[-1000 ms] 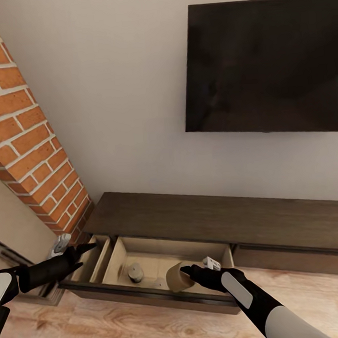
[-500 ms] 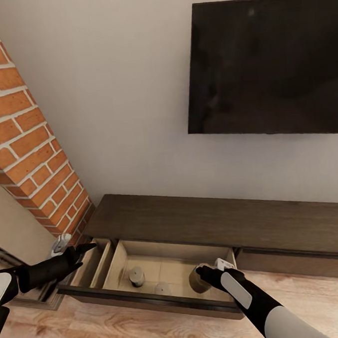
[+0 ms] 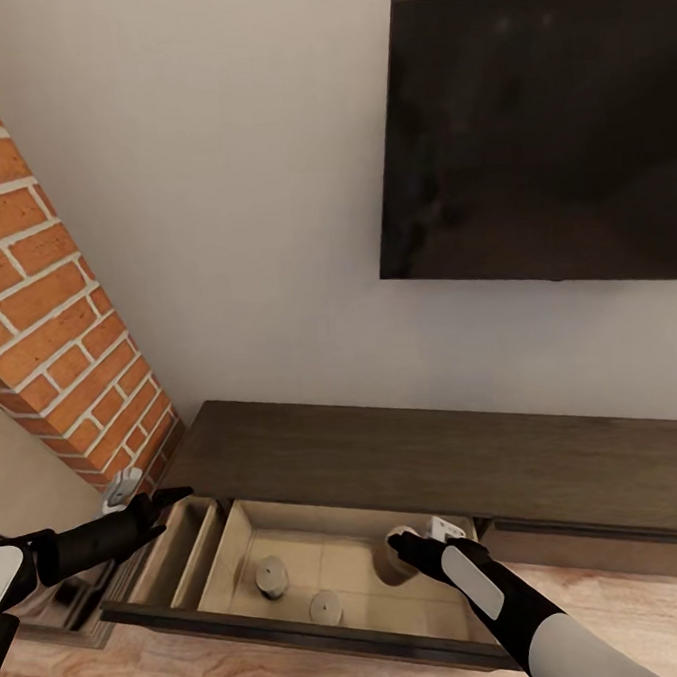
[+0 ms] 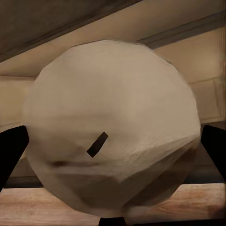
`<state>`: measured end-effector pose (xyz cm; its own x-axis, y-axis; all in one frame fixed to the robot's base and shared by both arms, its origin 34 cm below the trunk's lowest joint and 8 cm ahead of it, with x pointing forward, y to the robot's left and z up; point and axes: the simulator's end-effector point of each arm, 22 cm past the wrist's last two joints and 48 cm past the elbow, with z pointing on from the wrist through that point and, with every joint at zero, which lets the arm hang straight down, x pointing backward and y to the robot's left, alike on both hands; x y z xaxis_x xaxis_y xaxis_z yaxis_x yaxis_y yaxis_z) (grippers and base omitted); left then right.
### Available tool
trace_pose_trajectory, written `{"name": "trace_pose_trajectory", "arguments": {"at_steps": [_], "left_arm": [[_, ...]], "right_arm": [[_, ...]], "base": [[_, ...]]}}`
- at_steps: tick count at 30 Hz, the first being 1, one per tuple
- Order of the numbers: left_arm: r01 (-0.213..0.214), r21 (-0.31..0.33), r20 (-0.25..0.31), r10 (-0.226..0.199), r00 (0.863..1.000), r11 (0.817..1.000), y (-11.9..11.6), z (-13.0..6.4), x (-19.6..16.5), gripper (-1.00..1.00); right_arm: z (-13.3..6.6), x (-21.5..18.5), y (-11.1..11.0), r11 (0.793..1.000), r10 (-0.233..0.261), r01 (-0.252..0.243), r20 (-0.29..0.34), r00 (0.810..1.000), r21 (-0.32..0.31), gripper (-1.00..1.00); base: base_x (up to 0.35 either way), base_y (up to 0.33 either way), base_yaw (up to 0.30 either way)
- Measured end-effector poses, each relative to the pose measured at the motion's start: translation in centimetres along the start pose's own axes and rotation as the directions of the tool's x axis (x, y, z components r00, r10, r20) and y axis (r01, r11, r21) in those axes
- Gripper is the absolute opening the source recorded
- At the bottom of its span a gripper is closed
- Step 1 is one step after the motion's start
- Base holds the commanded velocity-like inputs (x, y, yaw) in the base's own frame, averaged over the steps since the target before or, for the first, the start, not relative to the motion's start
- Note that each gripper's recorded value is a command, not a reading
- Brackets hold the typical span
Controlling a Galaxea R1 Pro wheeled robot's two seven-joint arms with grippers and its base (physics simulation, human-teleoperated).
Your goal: Place each of the two pumpkins and all three candles from the living room inside a cabinet in the living room (use any cabinet), then make sure every cabinet is closed, and position the cauldron so it is next to a table in the living room.
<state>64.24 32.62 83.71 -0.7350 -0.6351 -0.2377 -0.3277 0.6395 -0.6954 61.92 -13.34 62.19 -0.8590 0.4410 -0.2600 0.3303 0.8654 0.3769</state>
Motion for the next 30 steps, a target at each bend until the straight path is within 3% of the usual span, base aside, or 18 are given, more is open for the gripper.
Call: {"name": "trace_pose_trajectory", "arguments": {"at_steps": [8, 16, 30], "left_arm": [[0.0, 0.008, 0.001, 0.0, 1.0, 1.0, -0.3, 0.0, 0.0, 1.0], [-0.003, 0.011, 0.004, 0.003, 1.0, 1.0, -0.4, -0.2, -0.1, 1.0], [-0.007, 0.022, 0.022, 0.006, 1.0, 1.0, 0.5, 0.7, -0.4, 1.0]], "right_arm": [[-0.1, 0.1, -2.3, 0.995, -0.001, 0.001, -0.001, 1.0, 0.101, -1.0], [-0.1, 0.0, -2.3, 0.994, -0.008, 0.007, 0.008, 1.0, 0.11, -1.0], [1.6, -0.2, -2.8, 0.993, -0.018, 0.017, 0.01, 1.0, 0.118, -1.0]], "base": [[0.002, 0.0, 0.0], [0.0, 0.0, 0.0], [0.0, 0.0, 0.0]]}}
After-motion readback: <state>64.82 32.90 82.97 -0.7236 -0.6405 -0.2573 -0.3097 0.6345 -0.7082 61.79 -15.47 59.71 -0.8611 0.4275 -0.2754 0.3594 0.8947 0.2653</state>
